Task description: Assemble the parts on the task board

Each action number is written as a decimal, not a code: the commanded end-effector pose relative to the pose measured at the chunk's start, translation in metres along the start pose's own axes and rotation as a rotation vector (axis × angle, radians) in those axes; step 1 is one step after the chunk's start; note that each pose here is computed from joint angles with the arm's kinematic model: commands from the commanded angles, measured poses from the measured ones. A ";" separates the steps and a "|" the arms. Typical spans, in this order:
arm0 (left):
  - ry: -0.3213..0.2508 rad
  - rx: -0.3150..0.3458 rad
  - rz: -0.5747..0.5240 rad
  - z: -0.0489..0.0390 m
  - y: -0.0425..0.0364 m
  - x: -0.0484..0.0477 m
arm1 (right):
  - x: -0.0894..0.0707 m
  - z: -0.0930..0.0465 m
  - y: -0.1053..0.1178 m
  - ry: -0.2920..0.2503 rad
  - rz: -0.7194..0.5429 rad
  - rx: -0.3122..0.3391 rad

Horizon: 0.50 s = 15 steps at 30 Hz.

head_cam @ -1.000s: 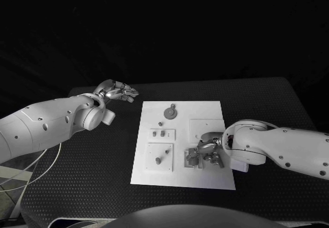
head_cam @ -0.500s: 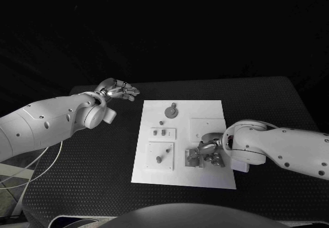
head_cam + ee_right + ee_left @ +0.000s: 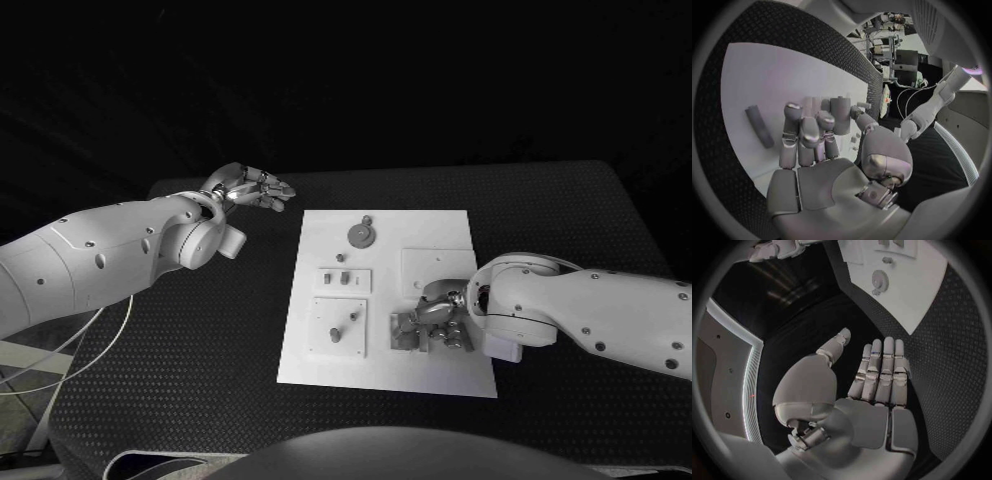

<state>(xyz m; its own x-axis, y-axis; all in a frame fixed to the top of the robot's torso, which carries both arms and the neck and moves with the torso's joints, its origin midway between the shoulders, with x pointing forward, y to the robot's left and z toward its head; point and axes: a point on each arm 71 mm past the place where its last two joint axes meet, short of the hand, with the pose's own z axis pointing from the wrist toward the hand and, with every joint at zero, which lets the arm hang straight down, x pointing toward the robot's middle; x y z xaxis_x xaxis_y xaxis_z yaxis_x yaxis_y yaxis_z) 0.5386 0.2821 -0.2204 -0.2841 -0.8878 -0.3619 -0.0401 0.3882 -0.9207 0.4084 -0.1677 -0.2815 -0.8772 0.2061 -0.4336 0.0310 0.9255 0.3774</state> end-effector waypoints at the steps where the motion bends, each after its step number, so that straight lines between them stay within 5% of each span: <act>1: 0.011 0.006 -0.007 0.0001 -0.0012 0.0013 | 0.004 0.003 -0.002 0.006 -0.001 0.006; 15: 0.011 0.005 -0.007 -0.0003 -0.0011 0.0012 | 0.003 0.004 -0.002 -0.008 0.003 0.007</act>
<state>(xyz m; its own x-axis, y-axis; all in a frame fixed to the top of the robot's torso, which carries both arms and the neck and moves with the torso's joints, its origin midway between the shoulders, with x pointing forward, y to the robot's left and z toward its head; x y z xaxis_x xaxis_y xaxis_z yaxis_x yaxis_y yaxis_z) 0.5384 0.2822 -0.2204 -0.2847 -0.8878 -0.3616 -0.0408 0.3880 -0.9207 0.4089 -0.1676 -0.2824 -0.8765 0.2084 -0.4339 0.0326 0.9251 0.3784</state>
